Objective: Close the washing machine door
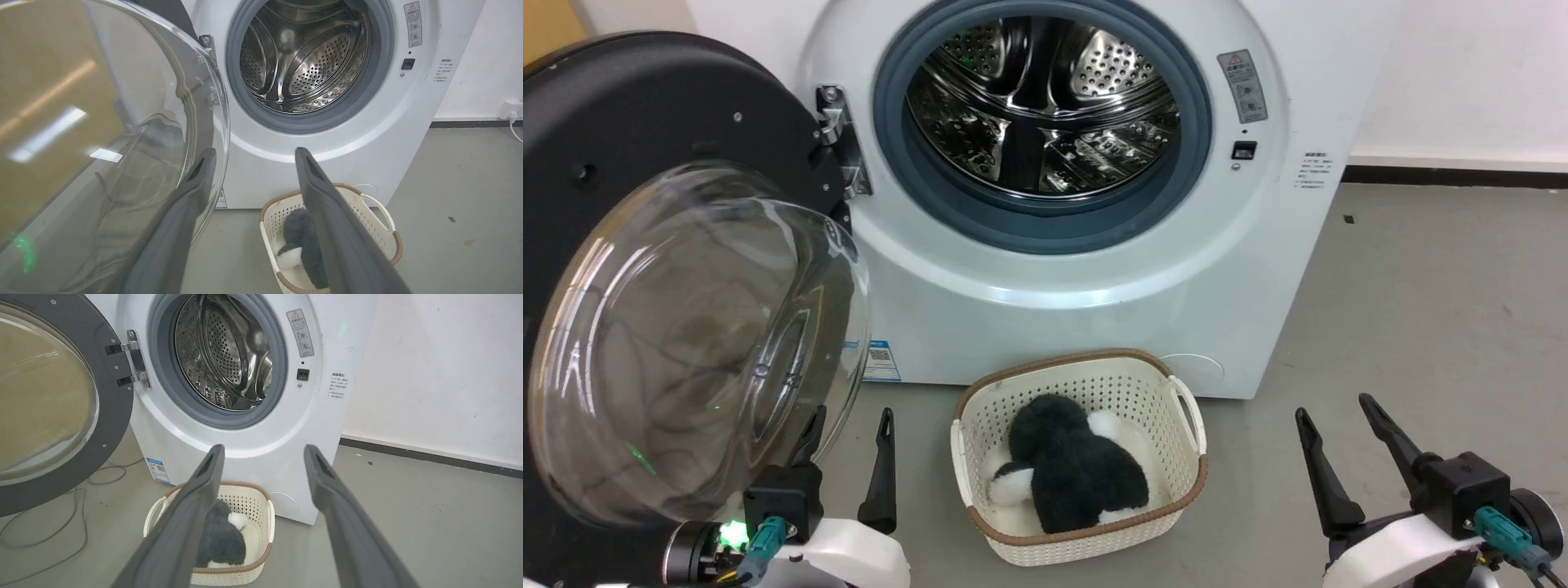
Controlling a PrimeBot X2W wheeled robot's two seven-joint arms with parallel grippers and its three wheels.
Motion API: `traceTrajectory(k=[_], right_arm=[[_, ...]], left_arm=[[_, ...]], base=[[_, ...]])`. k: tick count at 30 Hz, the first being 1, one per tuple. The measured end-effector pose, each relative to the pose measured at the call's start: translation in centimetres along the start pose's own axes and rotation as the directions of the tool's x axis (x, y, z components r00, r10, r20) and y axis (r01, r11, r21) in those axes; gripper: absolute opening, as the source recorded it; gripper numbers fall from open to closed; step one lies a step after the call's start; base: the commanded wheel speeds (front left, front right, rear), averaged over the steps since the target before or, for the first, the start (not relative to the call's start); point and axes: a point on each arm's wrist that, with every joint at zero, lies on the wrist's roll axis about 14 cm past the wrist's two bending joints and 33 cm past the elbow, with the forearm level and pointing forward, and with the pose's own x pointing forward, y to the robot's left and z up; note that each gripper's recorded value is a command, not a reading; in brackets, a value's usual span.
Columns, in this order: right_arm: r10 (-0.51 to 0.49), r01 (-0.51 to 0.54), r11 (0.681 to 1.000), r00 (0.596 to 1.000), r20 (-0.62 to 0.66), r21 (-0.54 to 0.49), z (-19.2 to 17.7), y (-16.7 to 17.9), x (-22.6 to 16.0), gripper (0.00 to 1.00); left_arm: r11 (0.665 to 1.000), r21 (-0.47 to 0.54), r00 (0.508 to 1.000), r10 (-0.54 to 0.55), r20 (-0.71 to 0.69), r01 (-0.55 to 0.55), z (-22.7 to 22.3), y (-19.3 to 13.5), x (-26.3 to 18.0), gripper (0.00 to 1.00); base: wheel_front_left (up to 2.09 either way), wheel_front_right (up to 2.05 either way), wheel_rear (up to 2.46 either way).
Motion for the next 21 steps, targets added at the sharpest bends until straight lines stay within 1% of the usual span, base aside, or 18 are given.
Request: traceTrajectory(k=[21], right_arm=[[0.098,-0.099,0.995,0.995,0.031,0.017,0.1,3.2,1.3,1.0]], left_arm=[[0.997,-0.017,0.996,0.078,0.032,-0.078,0.2,2.3,-1.9,1.0]], base=[[0.0,0.0,0.0]])
